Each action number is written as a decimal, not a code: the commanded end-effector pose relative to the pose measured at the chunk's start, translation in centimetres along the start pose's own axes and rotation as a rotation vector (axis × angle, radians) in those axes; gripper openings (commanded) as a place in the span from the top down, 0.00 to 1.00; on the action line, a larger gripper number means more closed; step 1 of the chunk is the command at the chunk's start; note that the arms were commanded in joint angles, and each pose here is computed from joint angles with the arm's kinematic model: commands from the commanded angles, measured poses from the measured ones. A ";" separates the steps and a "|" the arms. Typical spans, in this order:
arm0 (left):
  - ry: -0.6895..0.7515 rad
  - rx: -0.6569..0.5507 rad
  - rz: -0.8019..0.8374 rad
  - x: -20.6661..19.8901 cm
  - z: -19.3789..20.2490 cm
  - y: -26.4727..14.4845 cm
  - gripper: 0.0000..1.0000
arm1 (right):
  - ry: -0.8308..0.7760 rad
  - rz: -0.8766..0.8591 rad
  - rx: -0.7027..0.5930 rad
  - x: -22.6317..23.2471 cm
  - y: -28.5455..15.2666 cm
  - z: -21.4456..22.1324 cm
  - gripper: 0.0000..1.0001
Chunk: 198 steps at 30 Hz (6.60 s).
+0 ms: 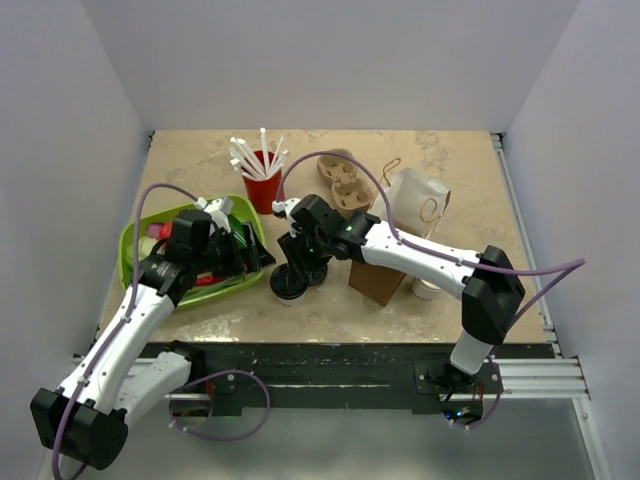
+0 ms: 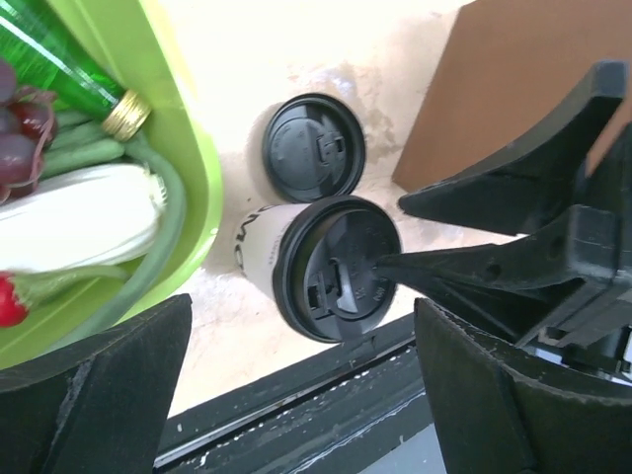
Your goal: Pack the takeout coffee
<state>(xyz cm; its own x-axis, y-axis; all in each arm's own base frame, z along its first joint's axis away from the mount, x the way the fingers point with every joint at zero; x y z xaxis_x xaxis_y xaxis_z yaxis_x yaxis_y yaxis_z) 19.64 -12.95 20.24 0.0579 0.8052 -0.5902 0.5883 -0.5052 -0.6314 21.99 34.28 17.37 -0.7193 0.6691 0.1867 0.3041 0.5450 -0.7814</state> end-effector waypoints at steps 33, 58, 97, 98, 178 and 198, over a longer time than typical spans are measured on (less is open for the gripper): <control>0.018 0.187 -0.261 -1.6 1.6 4.3 0.53 | 0.392 0.974 -0.808 -13.4 -29.0 -2.6 0.02; 0.119 0.265 -0.483 -2.3 3.5 5.2 0.76 | 0.341 1.040 -0.725 -14.8 -27.5 -0.9 0.02; 0.209 0.056 -0.386 -6.1 -1.2 1.5 1.00 | 0.348 0.929 -0.863 -14.0 -29.5 -1.6 0.02; 0.210 0.029 -0.385 -6.4 -1.8 1.1 1.00 | 0.347 0.928 -0.864 -13.9 -29.6 -1.7 0.02; 1.045 -0.328 0.458 -25.1 -11.6 -5.9 1.00 | 0.526 1.028 -0.689 -19.9 -30.7 2.9 0.02; 1.485 -0.096 0.421 -25.6 -6.6 0.5 1.00 | 0.491 1.018 -0.643 -20.5 -28.5 3.3 0.02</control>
<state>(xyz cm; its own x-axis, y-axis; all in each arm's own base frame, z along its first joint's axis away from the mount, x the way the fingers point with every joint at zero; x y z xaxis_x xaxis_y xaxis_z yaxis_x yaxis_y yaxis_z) 25.08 -31.07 38.03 0.9261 0.3338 0.1758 0.3768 -0.7945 -0.4763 25.99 3.67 33.14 0.2591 0.9655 -0.0267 0.9029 -0.2519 -0.3484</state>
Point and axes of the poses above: each gripper's point midway between its finger pads, its own y axis out along the fingers, its own x axis along the line the jaws close on, z = x × y, the point moved 4 cm from there along -y, back along the fingers, and after that the axes turned 3 degrees about -y, right-handed, at the moved point
